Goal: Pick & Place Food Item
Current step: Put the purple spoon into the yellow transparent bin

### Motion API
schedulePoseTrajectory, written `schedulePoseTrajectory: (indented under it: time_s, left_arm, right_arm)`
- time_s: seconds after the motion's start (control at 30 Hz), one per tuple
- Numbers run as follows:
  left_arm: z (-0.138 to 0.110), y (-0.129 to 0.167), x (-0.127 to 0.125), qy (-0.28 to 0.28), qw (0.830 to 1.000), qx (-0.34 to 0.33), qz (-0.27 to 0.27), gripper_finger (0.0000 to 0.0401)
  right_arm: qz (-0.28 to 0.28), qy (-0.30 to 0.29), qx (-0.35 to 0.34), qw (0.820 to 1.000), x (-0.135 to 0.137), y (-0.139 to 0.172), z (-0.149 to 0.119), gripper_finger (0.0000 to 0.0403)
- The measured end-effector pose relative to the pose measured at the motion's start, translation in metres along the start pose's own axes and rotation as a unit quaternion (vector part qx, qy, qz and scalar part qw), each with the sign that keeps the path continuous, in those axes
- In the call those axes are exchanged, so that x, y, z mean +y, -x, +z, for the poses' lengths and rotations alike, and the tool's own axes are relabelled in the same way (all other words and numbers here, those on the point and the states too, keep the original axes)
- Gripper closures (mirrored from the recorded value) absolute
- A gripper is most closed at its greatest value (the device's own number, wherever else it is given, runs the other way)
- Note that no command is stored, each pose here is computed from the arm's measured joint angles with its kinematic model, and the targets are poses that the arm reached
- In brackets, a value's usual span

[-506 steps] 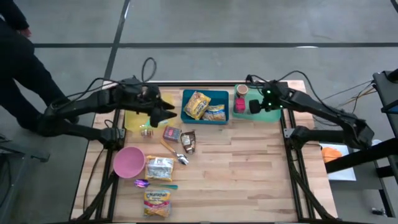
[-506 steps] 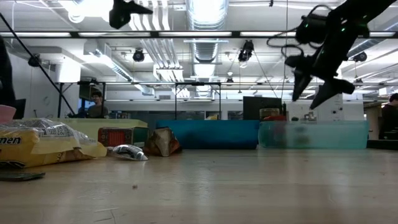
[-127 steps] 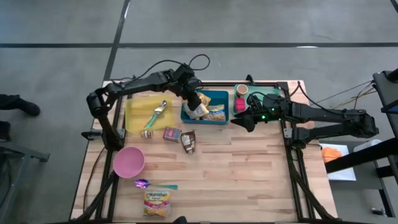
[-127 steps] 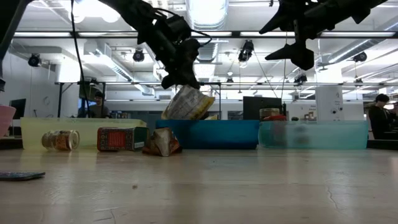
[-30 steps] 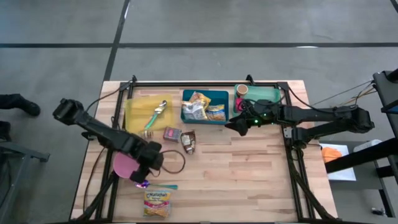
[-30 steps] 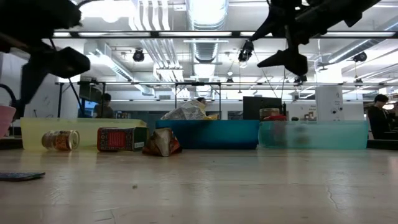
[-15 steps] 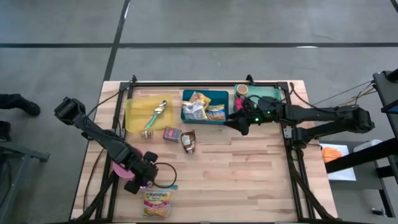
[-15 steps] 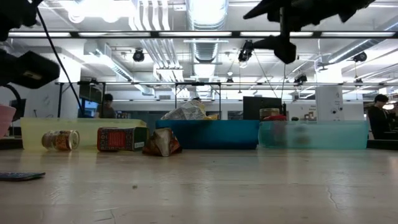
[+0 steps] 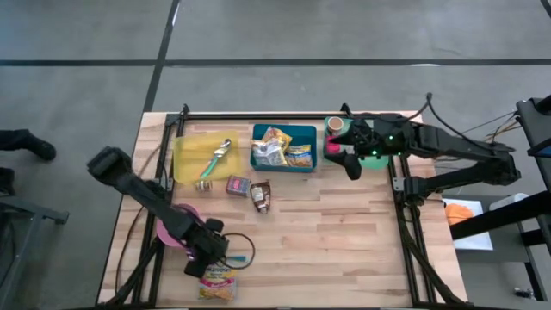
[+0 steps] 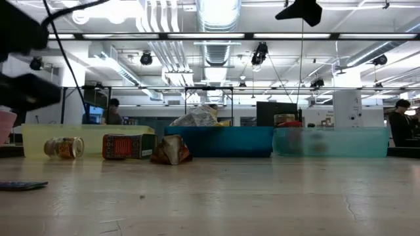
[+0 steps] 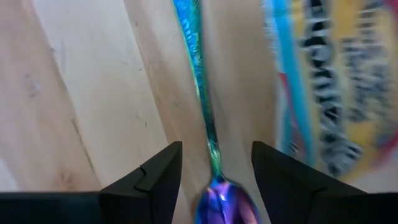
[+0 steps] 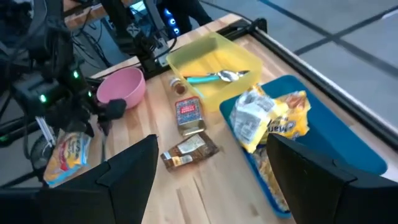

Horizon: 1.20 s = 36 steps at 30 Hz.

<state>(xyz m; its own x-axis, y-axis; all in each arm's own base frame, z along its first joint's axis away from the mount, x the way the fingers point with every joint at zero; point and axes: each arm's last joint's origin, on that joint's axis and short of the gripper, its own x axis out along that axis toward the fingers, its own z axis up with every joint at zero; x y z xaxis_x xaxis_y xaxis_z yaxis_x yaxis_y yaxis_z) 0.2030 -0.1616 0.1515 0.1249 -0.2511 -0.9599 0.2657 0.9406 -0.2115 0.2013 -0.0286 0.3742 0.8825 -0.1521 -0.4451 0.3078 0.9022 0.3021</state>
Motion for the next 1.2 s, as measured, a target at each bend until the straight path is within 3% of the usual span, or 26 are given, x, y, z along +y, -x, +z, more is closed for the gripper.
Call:
schedulePoseTrajectory:
  time_s: [0.13, 0.37, 0.47, 0.67, 1.1, 1.2]
  left_arm:
    - [0.01, -0.019, -0.001, -0.001, 0.998, 0.051, 0.032, 0.0202]
    - [0.012, -0.03, -0.001, 0.0, 0.996, 0.07, 0.049, 0.021]
    - [0.012, -0.03, -0.001, -0.004, 0.996, 0.069, 0.052, 0.0249]
    - [0.011, -0.03, 0.0, -0.004, 0.996, 0.07, 0.05, 0.038]
    - [0.02, -0.019, 0.018, 0.061, 0.996, 0.054, 0.046, 0.0393]
    - [0.025, -0.01, 0.023, 0.07, 0.995, 0.023, 0.072, 0.0393]
  right_arm:
    - [0.0, 0.006, 0.003, 1.0, 0.001, 0.01, 0.002, 0.0108]
    - [0.003, 0.007, -0.004, 1.0, 0.0, 0.02, 0.001, 0.0108]
    - [0.003, 0.012, -0.001, 1.0, 0.0, 0.021, 0.0, 0.0108]
    - [0.002, 0.027, 0.002, 1.0, -0.001, 0.02, -0.001, 0.0108]
    - [0.002, 0.042, 0.001, 0.999, -0.001, 0.02, 0.0, 0.0108]
    - [0.002, 0.042, 0.001, 0.999, -0.001, 0.02, 0.0, 0.0108]
